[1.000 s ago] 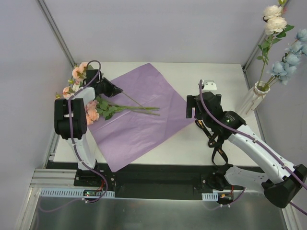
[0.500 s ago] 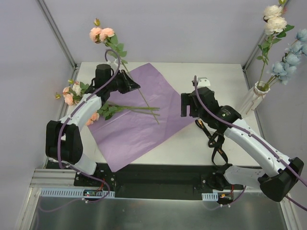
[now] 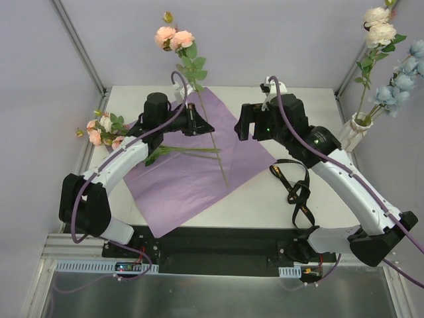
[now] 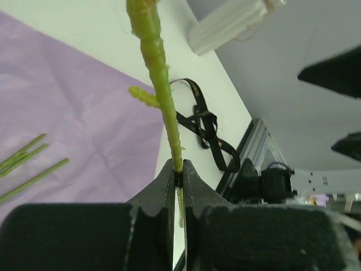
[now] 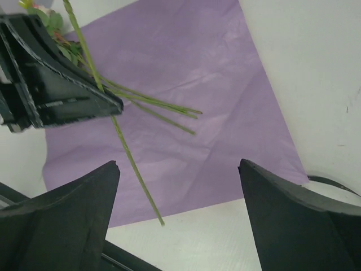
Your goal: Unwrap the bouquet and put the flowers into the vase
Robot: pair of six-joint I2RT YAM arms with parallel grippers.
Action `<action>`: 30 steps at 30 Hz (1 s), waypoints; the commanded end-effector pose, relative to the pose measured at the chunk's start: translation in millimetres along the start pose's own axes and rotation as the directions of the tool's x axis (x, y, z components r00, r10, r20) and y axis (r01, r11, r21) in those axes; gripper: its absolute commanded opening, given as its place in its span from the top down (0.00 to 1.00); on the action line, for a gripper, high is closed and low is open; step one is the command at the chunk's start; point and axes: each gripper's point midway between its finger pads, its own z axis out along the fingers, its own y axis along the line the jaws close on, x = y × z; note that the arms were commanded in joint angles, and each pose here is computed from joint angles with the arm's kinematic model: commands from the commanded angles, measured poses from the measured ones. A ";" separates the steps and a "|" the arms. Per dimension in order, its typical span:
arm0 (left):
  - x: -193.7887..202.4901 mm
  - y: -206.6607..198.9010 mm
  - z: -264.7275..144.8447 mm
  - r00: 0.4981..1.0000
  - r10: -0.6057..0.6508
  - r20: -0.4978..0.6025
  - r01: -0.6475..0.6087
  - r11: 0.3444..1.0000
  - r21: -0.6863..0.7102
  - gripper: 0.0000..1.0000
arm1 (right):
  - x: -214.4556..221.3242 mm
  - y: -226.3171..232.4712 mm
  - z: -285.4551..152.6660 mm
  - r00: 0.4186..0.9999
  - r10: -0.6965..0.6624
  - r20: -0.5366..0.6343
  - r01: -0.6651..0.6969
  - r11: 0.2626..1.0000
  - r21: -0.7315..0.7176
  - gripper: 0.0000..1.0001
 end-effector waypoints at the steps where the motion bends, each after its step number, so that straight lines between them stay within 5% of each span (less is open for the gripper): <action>1: 6.4 -74.5 -5.1 0.972 0.234 0.007 -0.229 0.942 0.247 1.00 | -30.7 25.0 -14.2 0.999 0.027 0.040 -0.021 0.989 -0.150 0.13; 13: 59.8 -122.1 7.3 0.933 0.348 -0.095 -0.282 0.867 0.410 1.00 | -26.4 53.1 -14.6 0.999 -0.019 0.027 0.027 0.948 -0.317 0.38; 30: 92.2 -124.2 19.9 0.889 0.431 -0.155 -0.334 0.842 0.425 1.00 | -27.4 36.1 -13.1 0.998 -0.057 0.027 0.062 0.970 -0.235 0.57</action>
